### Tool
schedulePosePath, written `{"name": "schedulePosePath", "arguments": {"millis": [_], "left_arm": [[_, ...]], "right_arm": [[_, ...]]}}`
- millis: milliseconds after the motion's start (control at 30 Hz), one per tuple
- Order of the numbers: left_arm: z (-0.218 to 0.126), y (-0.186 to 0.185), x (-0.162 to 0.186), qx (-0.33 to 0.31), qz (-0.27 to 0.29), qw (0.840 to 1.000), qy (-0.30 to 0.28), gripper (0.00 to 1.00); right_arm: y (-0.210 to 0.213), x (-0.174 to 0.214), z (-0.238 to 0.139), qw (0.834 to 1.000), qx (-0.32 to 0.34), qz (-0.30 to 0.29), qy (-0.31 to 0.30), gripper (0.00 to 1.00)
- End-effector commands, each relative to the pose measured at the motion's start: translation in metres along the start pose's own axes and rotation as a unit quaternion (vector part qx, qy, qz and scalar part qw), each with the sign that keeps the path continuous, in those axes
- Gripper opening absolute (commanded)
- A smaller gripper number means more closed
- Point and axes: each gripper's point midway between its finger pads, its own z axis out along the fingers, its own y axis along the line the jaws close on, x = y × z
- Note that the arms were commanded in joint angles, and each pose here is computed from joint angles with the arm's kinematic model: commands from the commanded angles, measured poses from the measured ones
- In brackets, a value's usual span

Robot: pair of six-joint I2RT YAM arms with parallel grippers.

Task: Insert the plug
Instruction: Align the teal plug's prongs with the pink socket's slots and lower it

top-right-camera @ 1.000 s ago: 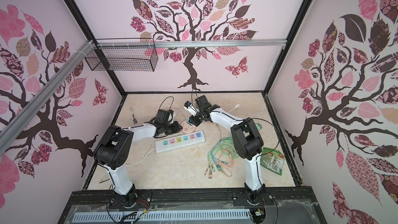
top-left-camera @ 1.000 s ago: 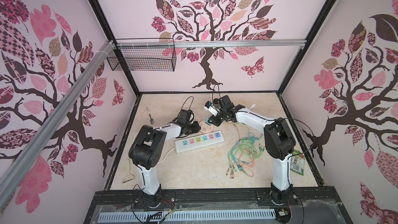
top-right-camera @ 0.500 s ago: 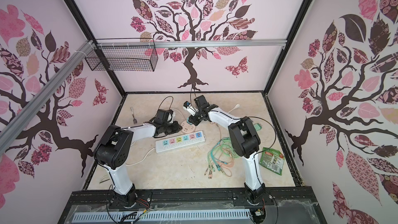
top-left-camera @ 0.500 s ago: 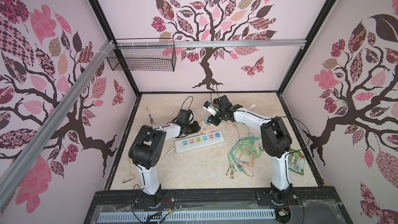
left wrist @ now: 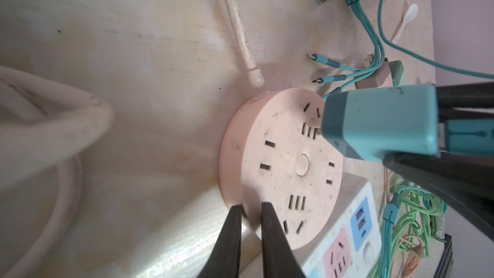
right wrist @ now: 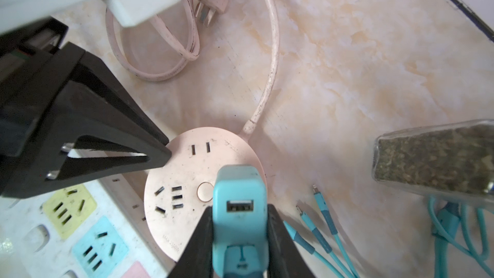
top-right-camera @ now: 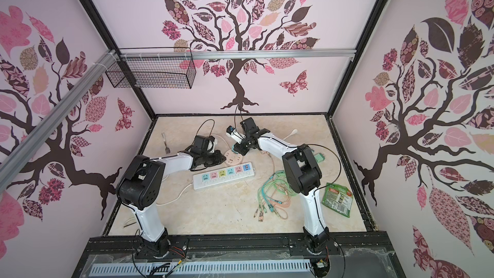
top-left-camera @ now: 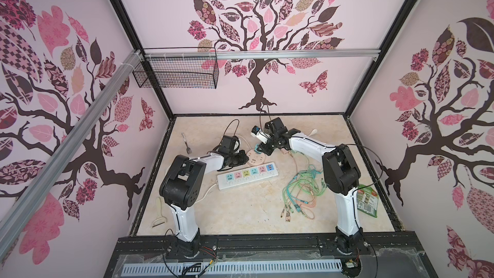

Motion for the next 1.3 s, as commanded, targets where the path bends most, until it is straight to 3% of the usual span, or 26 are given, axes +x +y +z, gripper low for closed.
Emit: {"name": "schedulePosePath", "arguments": {"millis": [0, 1267], "left_arm": [[0.007, 0.019, 0.005, -0.028, -0.002, 1.000, 0.013, 0.17], [0.001, 0.020, 0.004, -0.025, -0.009, 1.000, 0.008, 0.17]], "right_arm": [[0.005, 0.020, 0.016, 0.999, -0.015, -0.008, 0.037, 0.10], [0.001, 0.049, 0.034, 0.993, 0.015, -0.040, 0.107, 0.11]]}}
